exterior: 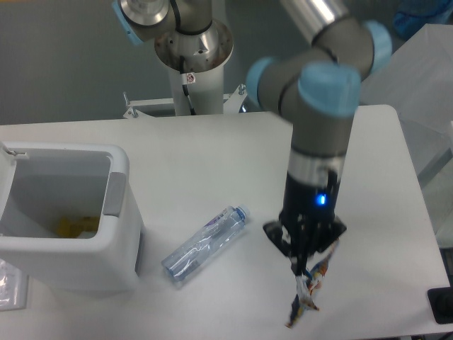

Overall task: Place the trash in the trash can
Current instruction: 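Lift the snack bag and carry it over the white bin, then lower the bag into the bin and open the gripper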

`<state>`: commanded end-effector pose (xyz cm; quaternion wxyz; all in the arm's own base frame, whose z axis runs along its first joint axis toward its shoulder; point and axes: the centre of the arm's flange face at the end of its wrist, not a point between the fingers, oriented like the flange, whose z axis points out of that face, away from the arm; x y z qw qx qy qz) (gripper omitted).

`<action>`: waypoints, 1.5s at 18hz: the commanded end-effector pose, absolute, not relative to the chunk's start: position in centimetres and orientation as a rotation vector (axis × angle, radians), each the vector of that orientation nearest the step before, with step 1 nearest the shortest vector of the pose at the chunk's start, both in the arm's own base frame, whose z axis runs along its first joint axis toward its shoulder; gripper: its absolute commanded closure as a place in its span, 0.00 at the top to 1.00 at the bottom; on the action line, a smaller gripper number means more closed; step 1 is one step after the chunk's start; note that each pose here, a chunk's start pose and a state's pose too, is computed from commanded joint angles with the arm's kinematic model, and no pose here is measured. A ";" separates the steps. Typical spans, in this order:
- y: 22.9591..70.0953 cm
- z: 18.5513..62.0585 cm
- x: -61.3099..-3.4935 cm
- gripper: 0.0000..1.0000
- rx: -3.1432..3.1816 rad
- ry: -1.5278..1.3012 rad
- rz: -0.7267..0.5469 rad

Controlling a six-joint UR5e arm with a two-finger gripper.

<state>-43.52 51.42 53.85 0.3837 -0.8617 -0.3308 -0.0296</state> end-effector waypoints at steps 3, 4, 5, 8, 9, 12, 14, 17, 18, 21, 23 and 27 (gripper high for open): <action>50.3 58.4 -40.5 0.00 -2.126 -0.841 -0.091; 50.1 59.9 -39.1 0.00 -2.105 -0.821 -0.110; 49.8 61.2 -37.8 0.00 -2.087 -0.806 -0.125; 50.0 64.6 -32.5 0.00 -2.060 -0.733 -0.160; 50.1 65.5 -30.5 0.00 -2.058 -0.706 -0.165; 49.3 67.4 -25.1 0.01 -2.057 -0.626 -0.178; 48.6 69.1 -22.8 0.01 -2.038 -0.582 -0.181; 48.9 70.2 -18.9 0.01 -2.039 -0.498 -0.228; 49.3 70.2 -17.9 0.01 -2.045 -0.477 -0.241; 50.6 70.0 -13.8 0.02 -2.069 -0.394 -0.297; 51.1 70.1 -12.1 0.02 -2.074 -0.351 -0.314; 52.7 68.5 -10.1 0.02 -2.109 -0.307 -0.361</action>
